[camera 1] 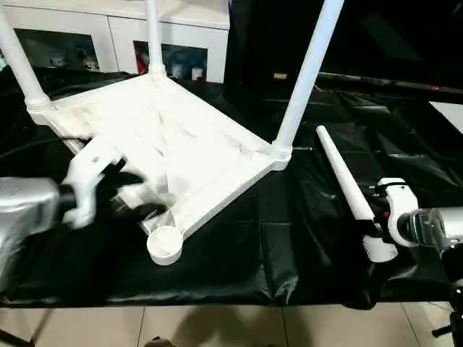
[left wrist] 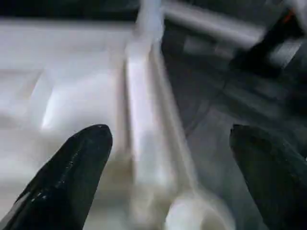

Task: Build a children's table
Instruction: Pick table leg

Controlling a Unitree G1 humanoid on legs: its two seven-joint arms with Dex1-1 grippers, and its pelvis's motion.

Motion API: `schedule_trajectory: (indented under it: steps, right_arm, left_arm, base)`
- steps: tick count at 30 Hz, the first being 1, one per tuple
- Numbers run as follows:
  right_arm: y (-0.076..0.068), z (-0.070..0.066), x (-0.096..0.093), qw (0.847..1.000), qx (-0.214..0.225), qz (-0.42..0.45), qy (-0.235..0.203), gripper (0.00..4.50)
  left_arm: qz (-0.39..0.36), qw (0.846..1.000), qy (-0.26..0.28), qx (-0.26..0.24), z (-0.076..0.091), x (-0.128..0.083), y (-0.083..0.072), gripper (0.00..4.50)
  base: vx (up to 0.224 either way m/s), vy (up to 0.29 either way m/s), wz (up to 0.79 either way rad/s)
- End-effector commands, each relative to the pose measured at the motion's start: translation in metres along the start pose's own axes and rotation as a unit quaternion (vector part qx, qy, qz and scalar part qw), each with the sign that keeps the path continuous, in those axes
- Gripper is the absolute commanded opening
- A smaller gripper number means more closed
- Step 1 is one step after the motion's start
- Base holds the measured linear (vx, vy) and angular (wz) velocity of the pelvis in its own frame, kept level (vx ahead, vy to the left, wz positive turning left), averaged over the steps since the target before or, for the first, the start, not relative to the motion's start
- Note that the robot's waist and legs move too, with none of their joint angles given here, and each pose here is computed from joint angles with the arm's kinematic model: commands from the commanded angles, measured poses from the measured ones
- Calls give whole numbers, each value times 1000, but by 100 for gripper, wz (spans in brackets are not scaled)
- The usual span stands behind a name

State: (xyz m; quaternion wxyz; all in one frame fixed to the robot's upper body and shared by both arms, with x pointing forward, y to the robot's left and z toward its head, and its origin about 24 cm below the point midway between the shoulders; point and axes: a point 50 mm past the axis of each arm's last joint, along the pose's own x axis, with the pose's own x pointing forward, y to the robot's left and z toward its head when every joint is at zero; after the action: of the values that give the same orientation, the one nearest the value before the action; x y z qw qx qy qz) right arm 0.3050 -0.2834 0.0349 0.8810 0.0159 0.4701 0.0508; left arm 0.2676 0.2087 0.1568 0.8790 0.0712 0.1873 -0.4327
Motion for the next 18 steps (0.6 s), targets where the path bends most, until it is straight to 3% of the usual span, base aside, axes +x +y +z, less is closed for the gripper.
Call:
schedule_trajectory:
  steps: [1, 3, 6, 7, 8, 9, 11, 13, 16, 17, 18]
  right_arm:
    - [-8, -2, -1, 999, 21, -24, -11, 264]
    - [-15, 3, -2, 995, 49, -61, -63, 245]
    - [-17, 8, -4, 991, 66, -71, -94, 223]
    - [-18, 14, -6, 986, 71, -82, -130, 215]
    - [-18, 31, -13, 969, 72, -94, -215, 209]
    - [-18, 33, -15, 966, 72, -95, -230, 205]
    - [-10, 53, -28, 938, 75, -82, -328, 195]
    - [-4, 64, -36, 919, 78, -70, -381, 191]
    - [17, 83, -57, 869, 75, -19, -490, 190]
    - [29, 89, -66, 844, 64, -7, -533, 189]
    - [32, 90, -69, 835, 60, -6, -547, 189]
  left_arm:
    - [2, 1000, -24, -8, 6, 5, 2, 450]
    - [8, 997, -65, -28, 13, 22, 6, 450]
    - [6, 995, -91, -50, 18, 33, 6, 450]
    - [4, 993, -103, -63, 21, 42, 5, 450]
    - [-2, 988, -126, -88, 26, 58, 1, 450]
    - [-3, 987, -130, -92, 27, 60, 1, 450]
    - [-6, 981, -150, -126, 34, 78, -3, 450]
    - [-19, 977, -163, -137, 39, 85, -6, 450]
    - [-60, 968, -183, -160, 52, 97, -13, 450]
    - [-69, 971, -175, -145, 54, 100, -16, 450]
    - [-67, 973, -172, -138, 55, 101, -16, 450]
  base:
    - [0, 0, 0]
    - [0, 0, 0]
    - [0, 0, 0]
    - [0, 0, 0]
    - [0, 0, 0]
    - [0, 0, 0]
    - [0, 0, 0]
    - [0, 0, 0]
    - [0, 0, 0]
    - [0, 0, 0]
    - [0, 0, 0]
